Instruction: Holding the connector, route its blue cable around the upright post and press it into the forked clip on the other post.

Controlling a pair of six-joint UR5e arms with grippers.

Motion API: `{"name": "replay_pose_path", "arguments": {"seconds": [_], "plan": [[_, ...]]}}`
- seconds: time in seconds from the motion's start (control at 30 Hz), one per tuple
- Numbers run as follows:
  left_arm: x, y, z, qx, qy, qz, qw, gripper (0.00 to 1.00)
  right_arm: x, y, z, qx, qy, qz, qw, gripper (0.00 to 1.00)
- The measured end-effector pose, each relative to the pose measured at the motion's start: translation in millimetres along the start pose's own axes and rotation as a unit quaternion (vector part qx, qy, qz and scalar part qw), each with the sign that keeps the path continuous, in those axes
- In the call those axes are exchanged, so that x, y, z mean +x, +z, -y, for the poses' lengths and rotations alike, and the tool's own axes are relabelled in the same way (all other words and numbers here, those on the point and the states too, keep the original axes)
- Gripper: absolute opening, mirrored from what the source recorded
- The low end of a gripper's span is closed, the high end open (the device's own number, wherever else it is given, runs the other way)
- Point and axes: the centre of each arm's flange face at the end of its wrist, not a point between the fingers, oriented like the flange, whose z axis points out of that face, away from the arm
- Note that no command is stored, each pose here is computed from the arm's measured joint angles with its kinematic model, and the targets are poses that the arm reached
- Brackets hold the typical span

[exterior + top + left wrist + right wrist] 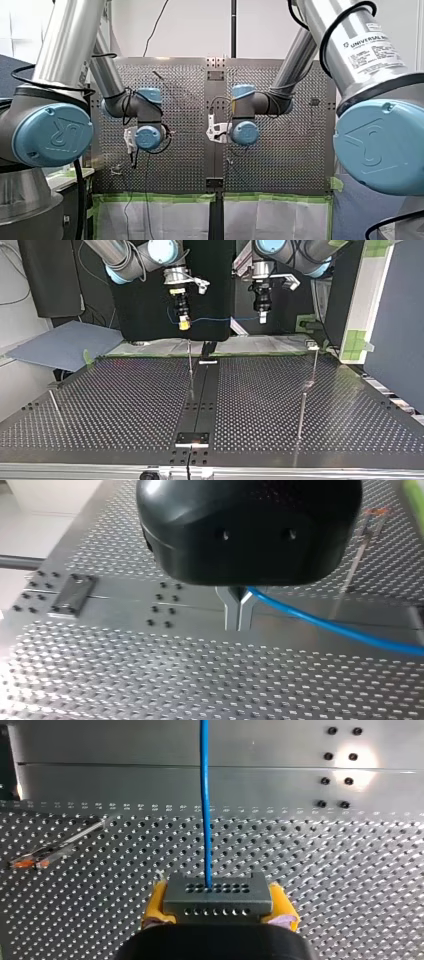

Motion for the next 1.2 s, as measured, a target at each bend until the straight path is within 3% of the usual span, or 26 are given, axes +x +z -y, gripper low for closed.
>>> {"name": "replay_pose_path", "arguments": {"seconds": [0.3,0.67,1.0,1.2], "plan": [[-50,28,13.1,-0.010,-0.023,0.038,0.9990,0.00,58,6.6,4.9,0.033,0.0018,-0.023,0.9992,0.00],[-103,41,7.5,-0.040,-0.034,0.065,0.9965,0.00,136,12.0,9.7,0.054,0.0076,-0.062,0.9966,0.00],[-154,52,-0.2,-0.063,-0.046,0.091,0.9928,0.00,198,10.6,7.7,0.078,0.0117,-0.093,0.9925,0.00],[-190,63,-1.0,-0.072,-0.054,0.110,0.9899,0.00,243,4.6,3.1,0.088,0.0155,-0.126,0.9879,0.00]]}}
